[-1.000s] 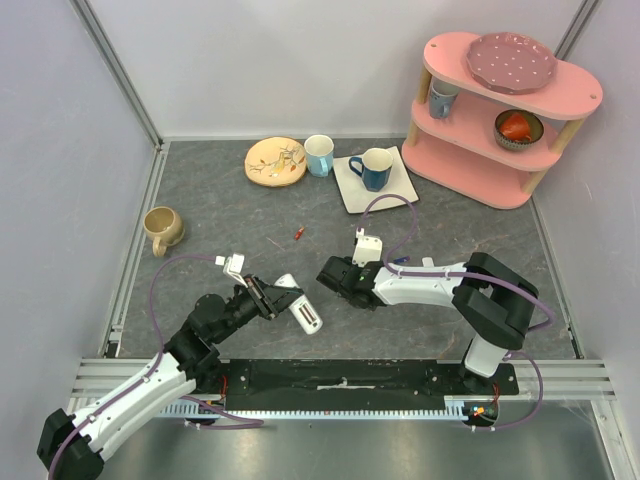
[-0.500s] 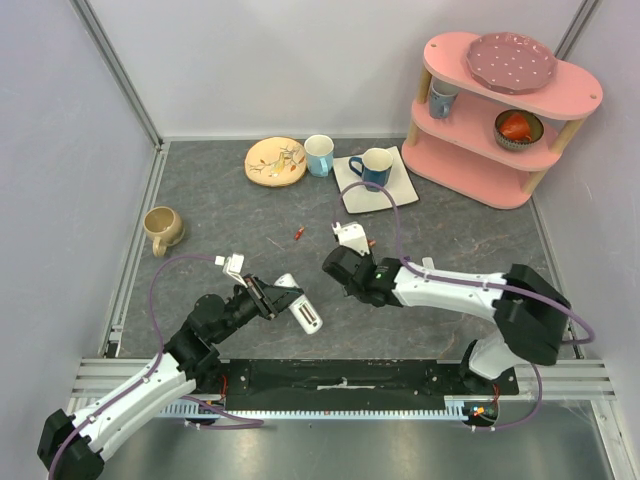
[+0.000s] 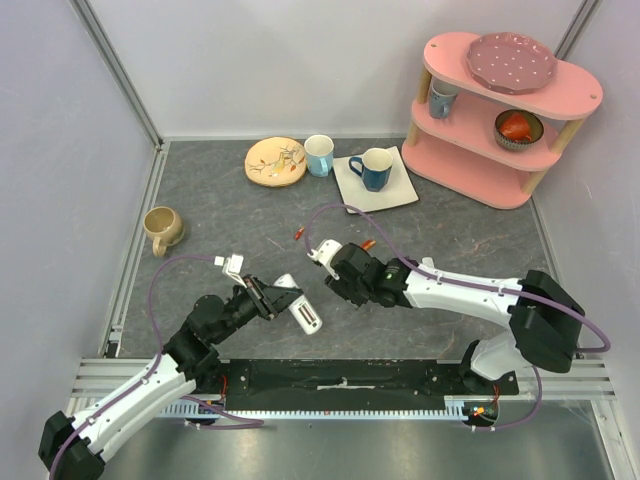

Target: Load the batteries into the remote control

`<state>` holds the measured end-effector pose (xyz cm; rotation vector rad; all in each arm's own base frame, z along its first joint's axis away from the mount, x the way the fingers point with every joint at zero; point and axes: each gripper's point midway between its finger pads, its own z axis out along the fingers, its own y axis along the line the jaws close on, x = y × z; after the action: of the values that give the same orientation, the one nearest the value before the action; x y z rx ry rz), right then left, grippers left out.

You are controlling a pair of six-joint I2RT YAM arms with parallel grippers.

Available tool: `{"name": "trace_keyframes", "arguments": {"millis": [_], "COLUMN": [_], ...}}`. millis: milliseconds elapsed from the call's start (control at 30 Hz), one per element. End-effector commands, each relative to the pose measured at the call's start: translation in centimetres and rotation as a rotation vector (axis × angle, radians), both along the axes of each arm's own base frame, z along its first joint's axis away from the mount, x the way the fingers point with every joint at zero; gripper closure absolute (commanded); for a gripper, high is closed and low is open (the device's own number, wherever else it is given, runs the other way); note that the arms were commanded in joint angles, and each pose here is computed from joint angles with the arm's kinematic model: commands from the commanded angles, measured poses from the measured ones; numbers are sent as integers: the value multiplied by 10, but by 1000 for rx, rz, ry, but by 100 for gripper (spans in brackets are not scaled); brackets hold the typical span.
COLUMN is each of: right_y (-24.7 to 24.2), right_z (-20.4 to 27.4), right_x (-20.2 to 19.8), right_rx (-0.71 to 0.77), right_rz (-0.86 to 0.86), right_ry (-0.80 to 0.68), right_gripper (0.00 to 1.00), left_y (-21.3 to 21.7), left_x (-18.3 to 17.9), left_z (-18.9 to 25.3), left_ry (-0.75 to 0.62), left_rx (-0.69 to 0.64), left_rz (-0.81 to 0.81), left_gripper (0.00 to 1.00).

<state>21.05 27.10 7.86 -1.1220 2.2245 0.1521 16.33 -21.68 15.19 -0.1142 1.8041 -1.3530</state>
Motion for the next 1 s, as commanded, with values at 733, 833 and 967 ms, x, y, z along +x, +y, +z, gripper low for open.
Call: {"name": "trace_keyframes", "arguments": {"millis": [733,833,967], "right_y": [-22,-24,-25], "right_z": [-66,-67,-69], "right_x": [-3,0,0], "right_rx": [-71,-65,-62], "right_rz": [-18,-37,-43], "right_ry": [183,191,202], "right_gripper": [69,62,55], "left_y": [4,4,5], "left_x": [-3,-3,-3], "left_z": [-43,-44,-44], "left_ry": [63,66,66], "left_rx": [54,55,53], "left_rz": [8,7,8], "left_gripper": [98,98,98]}}
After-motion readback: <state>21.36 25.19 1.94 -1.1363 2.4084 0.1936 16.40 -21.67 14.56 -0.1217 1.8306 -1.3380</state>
